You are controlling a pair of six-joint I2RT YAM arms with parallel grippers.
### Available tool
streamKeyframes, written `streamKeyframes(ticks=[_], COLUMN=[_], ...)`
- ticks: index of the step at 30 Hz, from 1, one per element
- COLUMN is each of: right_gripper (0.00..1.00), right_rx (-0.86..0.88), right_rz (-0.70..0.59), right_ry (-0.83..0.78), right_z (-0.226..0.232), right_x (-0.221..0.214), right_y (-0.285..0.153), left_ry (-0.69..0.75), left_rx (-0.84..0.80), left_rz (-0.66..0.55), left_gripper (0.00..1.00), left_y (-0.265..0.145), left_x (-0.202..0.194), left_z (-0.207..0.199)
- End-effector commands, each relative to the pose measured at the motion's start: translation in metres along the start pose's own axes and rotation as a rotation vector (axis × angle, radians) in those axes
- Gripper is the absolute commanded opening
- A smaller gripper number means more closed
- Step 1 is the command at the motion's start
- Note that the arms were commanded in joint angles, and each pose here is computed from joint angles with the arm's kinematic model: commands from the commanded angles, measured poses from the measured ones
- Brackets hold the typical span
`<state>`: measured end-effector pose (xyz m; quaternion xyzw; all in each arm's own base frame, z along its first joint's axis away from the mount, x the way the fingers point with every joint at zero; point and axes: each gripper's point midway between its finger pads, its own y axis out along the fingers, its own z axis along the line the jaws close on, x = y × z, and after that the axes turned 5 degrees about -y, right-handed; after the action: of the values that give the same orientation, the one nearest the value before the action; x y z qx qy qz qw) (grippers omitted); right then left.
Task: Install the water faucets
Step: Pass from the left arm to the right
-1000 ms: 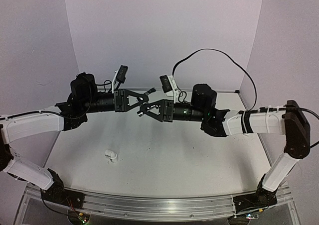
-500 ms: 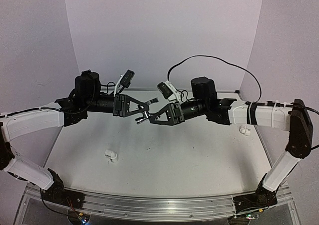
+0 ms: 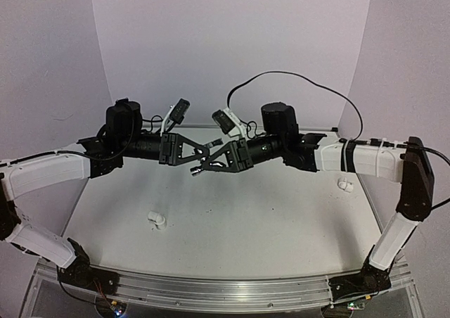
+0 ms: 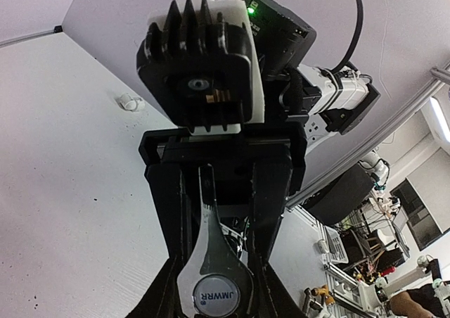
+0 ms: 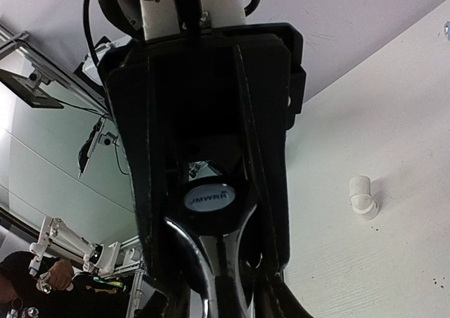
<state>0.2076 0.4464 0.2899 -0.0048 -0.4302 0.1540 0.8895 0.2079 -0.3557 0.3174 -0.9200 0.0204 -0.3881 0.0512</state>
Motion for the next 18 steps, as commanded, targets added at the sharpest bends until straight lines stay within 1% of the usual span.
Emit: streamKeyframes(ticks=[1, 3, 7, 10, 13, 14, 15, 16, 17, 18], right_gripper=[0.25, 0.22, 0.21, 0.24, 0.24, 0.22, 0.13, 0.02, 0.0, 0.0], right_rx=[0.057, 0.054, 0.035, 0.026, 0.019, 0.019, 0.021, 0.023, 0.019, 0.01], right_rz=[-0.009, -0.012, -0.025, -0.031, -0.039, -0.042, -0.045, -0.051, -0.061, -0.073], right_ry=[-0.069, -0.072, -0.075, -0.075, -0.065, -0.064, -0.064, -0.066, -0.069, -0.069], right_z=[0.017, 0.016, 0.014, 0.012, 0.01, 0.01, 0.011, 0.012, 0.012, 0.012], right_x=[0.013, 0.015, 0.018, 0.019, 0.021, 0.021, 0.022, 0.023, 0.024, 0.025], right_y=[0.005, 0.006, 0.006, 0.006, 0.006, 0.006, 0.006, 0.006, 0.005, 0.004], left_ry=[0.077, 0.075, 0.068, 0.061, 0.057, 0.057, 0.056, 0.055, 0.054, 0.055], left_rx=[-0.027, -0.03, -0.031, -0.03, -0.031, -0.033, -0.033, -0.032, -0.031, -0.032], left_rz=[-0.049, -0.043, -0.035, -0.028, -0.024, -0.021, -0.02, -0.02, -0.021, -0.022], left_gripper=[0.0, 0.0, 0.0, 0.0, 0.0, 0.0, 0.0, 0.0, 0.0, 0.0], left_y=[-0.002, -0.001, 0.0, 0.001, 0.001, 0.001, 0.001, 0.001, 0.001, 0.001], left_x=[0.022, 0.021, 0.019, 0.018, 0.017, 0.017, 0.017, 0.017, 0.017, 0.017], left_z=[-0.017, -0.017, -0.015, -0.013, -0.013, -0.013, -0.013, -0.013, -0.013, -0.013])
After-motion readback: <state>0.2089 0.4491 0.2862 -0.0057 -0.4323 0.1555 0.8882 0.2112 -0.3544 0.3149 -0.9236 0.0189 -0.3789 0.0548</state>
